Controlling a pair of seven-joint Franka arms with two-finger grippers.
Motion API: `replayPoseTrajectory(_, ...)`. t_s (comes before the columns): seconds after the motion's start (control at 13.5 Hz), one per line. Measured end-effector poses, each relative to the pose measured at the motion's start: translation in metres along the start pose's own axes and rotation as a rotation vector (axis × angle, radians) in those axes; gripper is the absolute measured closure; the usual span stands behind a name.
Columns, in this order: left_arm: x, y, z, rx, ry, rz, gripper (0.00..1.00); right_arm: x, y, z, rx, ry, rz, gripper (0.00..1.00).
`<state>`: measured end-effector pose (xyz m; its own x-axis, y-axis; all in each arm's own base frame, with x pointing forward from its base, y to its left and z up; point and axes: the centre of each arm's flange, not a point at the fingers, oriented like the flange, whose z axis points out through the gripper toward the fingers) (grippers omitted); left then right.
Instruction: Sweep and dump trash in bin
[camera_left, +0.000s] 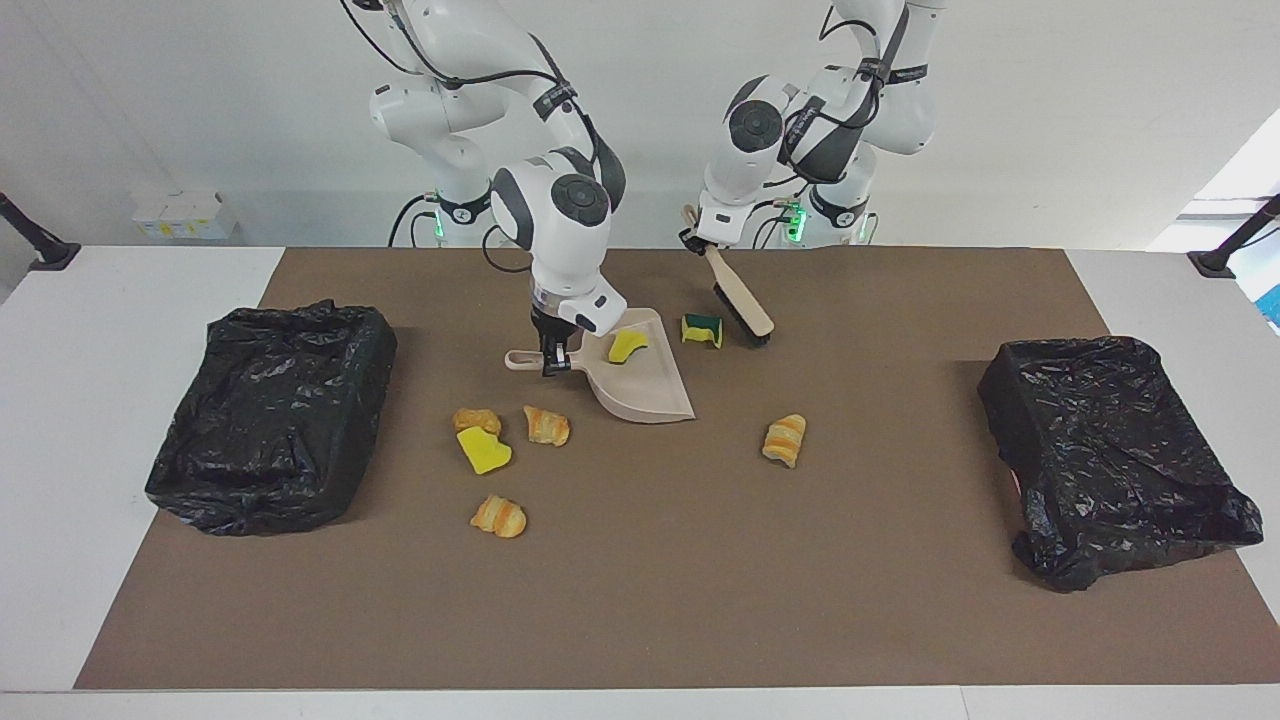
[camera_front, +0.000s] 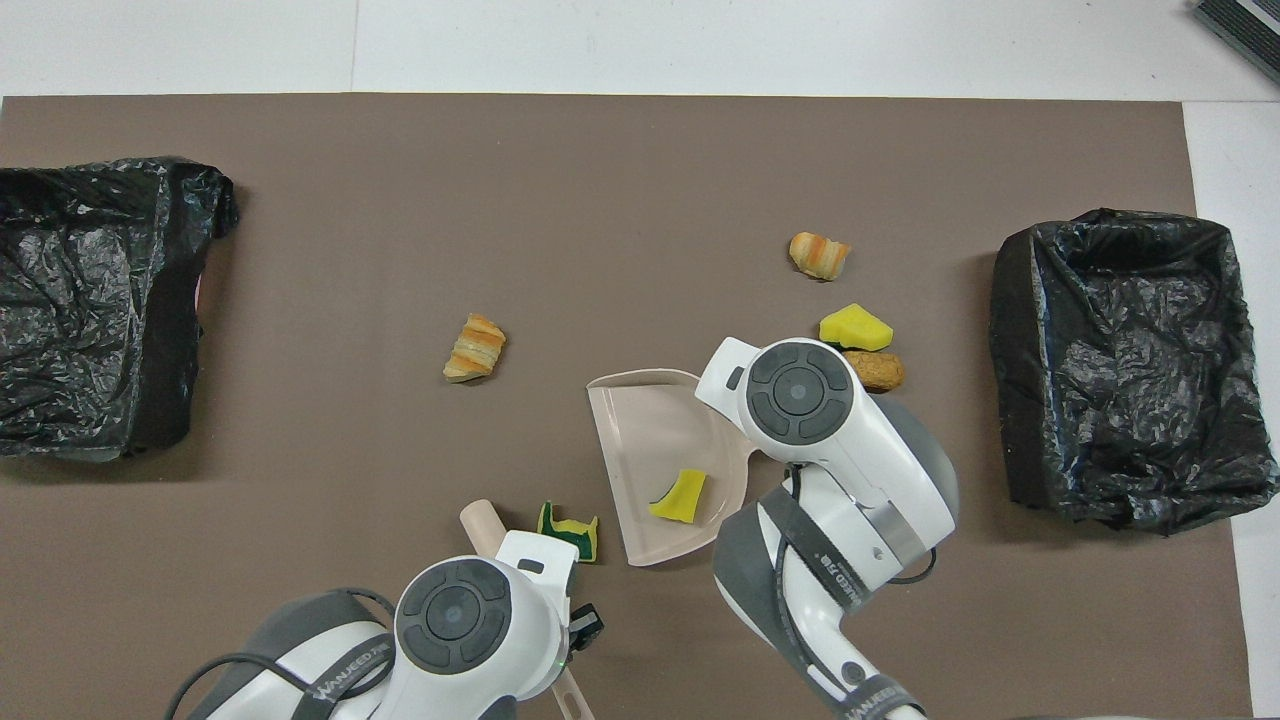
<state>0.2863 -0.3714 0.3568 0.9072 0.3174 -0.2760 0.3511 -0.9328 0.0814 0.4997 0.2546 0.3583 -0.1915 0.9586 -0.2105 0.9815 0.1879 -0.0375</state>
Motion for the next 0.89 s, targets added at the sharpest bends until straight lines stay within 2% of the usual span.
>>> replayPoseTrajectory(0.3,0.007,0.024,-0.014,-0.042,0.01,0.069,0.74,0.014,-0.004,-0.001,-0.014,0.004,0.027,0.68)
replayPoseTrajectory(0.59,0.02,0.037,-0.021,-0.055,0.014,0.094,0.74,0.015,-0.004,-0.001,-0.014,0.004,0.029,0.68)
replayPoseTrajectory(0.67,0.027,0.035,-0.022,-0.042,0.013,0.103,0.74,0.015,-0.004,-0.001,-0.014,0.005,0.029,0.68)
replayPoseTrajectory(0.89,0.056,0.017,-0.036,0.063,0.016,0.15,0.74,0.015,-0.004,-0.001,-0.014,0.005,0.031,0.68)
